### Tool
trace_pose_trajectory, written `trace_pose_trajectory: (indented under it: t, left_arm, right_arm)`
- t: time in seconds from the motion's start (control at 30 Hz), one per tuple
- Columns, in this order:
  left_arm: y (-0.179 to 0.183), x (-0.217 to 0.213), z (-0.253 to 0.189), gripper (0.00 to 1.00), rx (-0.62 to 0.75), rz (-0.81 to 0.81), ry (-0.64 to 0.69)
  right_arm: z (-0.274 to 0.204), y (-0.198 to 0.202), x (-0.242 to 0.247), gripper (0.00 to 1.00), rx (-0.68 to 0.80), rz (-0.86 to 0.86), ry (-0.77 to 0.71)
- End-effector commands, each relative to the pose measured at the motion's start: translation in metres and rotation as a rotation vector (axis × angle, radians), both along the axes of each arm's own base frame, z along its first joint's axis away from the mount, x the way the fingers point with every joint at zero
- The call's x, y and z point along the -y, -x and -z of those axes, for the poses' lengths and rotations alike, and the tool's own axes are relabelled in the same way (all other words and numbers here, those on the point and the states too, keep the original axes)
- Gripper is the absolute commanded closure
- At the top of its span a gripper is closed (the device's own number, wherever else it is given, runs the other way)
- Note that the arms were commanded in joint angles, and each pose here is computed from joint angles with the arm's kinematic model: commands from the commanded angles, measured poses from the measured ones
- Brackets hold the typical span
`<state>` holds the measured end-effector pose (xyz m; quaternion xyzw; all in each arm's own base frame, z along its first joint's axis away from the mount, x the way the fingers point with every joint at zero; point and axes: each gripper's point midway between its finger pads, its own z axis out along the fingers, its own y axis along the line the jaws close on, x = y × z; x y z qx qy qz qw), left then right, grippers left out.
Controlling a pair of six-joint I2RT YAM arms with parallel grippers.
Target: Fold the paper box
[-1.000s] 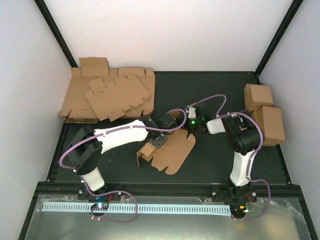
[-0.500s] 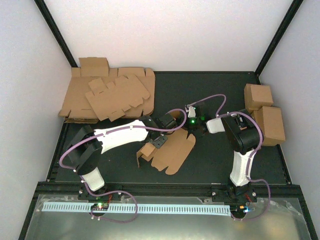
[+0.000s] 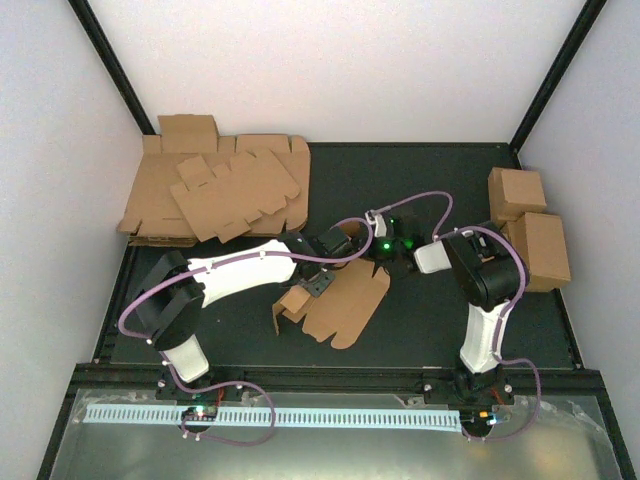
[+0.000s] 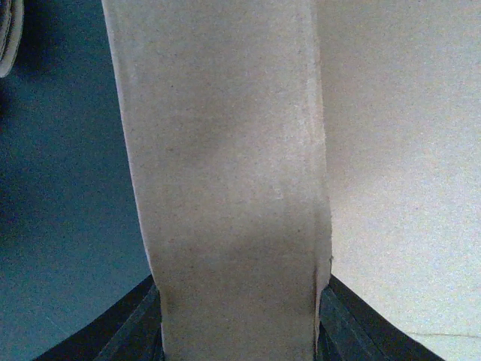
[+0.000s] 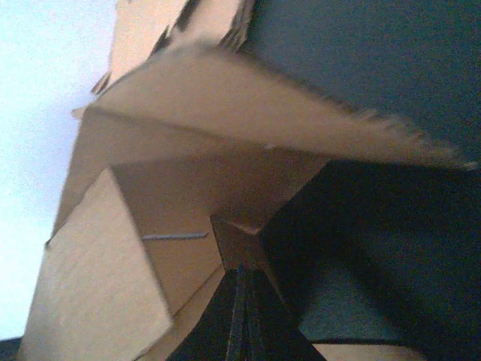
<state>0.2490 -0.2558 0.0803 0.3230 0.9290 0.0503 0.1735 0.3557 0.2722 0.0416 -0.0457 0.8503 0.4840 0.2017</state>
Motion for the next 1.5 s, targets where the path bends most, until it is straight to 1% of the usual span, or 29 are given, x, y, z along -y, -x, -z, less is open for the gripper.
trace_pose_trajectory:
  t: [0.0,0.2,0.4,0.57,0.73,0.83,0.9,0.97,1.17,1.47]
  left_arm:
    - [-0.001,0.012,-0.014,0.56,0.011,0.01,0.065]
    - [-0.002,0.013,-0.02,0.56,0.007,0.008,0.094]
    - [-0.001,0.013,-0.018,0.56,-0.004,0.009,0.097]
    - [0.001,0.012,-0.015,0.56,-0.01,0.008,0.097]
    - [0.002,0.011,-0.012,0.56,-0.016,0.006,0.093]
    - [0.003,0.011,-0.011,0.57,-0.018,0.007,0.095]
    - [0.004,0.01,-0.01,0.56,-0.019,0.006,0.094]
    - [0.004,0.01,-0.01,0.57,-0.018,0.007,0.092]
    - [0.004,0.007,-0.008,0.56,-0.017,0.002,0.083]
    - [0.004,0.007,-0.01,0.56,-0.014,0.002,0.08]
  right_arm:
    - [-0.004,0.03,-0.015,0.98,-0.047,-0.096,-0.069]
    - [0.001,0.046,-0.023,0.98,-0.084,-0.123,-0.077]
    - [0.02,0.05,-0.024,0.98,-0.118,-0.107,-0.012]
    - [0.051,0.05,-0.013,0.98,-0.164,-0.047,0.149]
    - [0.074,0.052,-0.003,0.98,-0.216,-0.006,0.222]
    - [0.081,0.05,0.008,0.99,-0.218,0.044,0.297]
    - [0.08,0.049,0.013,0.98,-0.204,0.071,0.317]
    - [0.076,0.047,0.013,0.98,-0.194,0.078,0.309]
    - [0.042,0.047,-0.003,0.98,-0.129,0.039,0.165]
    - [0.018,0.046,0.006,0.98,-0.065,0.046,0.112]
